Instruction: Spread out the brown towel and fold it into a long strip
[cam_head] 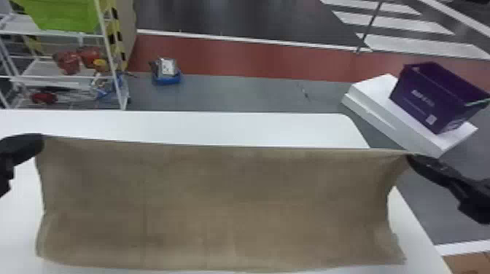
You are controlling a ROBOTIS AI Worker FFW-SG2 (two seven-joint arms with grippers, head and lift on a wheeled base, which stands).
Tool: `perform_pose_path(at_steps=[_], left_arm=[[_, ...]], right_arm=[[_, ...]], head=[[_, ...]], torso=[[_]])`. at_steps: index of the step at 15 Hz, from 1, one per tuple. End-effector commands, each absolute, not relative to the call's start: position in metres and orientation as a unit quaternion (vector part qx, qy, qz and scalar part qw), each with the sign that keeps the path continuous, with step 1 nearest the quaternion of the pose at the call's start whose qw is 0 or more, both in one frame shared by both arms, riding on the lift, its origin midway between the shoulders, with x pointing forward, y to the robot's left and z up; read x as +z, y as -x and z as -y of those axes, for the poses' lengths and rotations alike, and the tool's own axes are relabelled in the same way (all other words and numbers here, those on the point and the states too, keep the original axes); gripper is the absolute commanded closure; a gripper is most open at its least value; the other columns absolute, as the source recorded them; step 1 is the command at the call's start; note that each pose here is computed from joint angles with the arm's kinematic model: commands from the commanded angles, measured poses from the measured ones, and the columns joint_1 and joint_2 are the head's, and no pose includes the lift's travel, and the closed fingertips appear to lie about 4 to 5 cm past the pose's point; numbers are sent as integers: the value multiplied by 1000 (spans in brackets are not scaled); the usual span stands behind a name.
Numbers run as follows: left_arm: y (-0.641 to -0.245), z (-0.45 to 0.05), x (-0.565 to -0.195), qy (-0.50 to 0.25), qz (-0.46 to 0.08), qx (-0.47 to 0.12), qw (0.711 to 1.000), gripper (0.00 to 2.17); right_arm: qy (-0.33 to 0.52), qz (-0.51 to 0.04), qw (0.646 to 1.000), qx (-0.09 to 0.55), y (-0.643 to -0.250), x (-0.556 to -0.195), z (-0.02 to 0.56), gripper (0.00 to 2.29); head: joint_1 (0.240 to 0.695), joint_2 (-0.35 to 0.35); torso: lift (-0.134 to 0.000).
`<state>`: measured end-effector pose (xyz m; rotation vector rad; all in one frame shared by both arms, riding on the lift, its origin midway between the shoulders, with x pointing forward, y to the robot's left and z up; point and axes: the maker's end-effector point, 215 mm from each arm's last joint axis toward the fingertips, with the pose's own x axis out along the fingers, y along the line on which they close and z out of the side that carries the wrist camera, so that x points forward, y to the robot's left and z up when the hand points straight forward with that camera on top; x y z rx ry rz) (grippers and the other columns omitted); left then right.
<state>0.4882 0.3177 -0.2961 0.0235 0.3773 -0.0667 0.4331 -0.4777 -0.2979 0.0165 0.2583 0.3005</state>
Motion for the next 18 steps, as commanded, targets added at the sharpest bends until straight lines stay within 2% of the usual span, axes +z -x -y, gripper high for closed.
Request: perform_pose_path(at_steps=[1,2,4,5,6,7,8,12,16,18], left_arm=[[-513,-316,-305,-16,-177,-32,984,1895],[-526,-312,-307,-24,-167,-32,985,1895],[-540,-305,-326,-28,-185,-33,982,1892],[-544,-307,-332,-29,-188,-26,981,1723],[-550,-308,-334,-34,-181,-22,983,1443],[-556,-305,-333,-38,-171,-26,984,761],[-558,-303,-340,-36,-177,-28,983,39],[-552,-307,-356,-38,-191,-26,980,6],[-523,-340,-368,-40,-203,2,978,26],[-500,-352,-375,-37,-211,8,977,49]], right_arm=[[12,-136,979,151,-452,-311,474,1298],[20,-147,978,150,-461,-321,471,1298],[54,-160,975,146,-478,-339,464,1295],[68,-165,974,141,-486,-349,458,1268],[81,-168,974,132,-492,-353,458,910],[100,-182,972,114,-497,-361,459,198],[117,-191,970,93,-501,-367,465,-2],[138,-183,971,70,-494,-360,487,43],[132,-140,977,91,-451,-330,484,73],[124,-127,978,112,-425,-315,480,83]], head=[[695,-192],[695,-189],[695,-179],[695,-177],[695,-176],[695,-167],[695,-164],[695,-173],[695,-185],[695,-169]], torso=[[-123],[-123],[-123],[-123],[-123],[-123],[-123],[-123],[-123],[-123]])
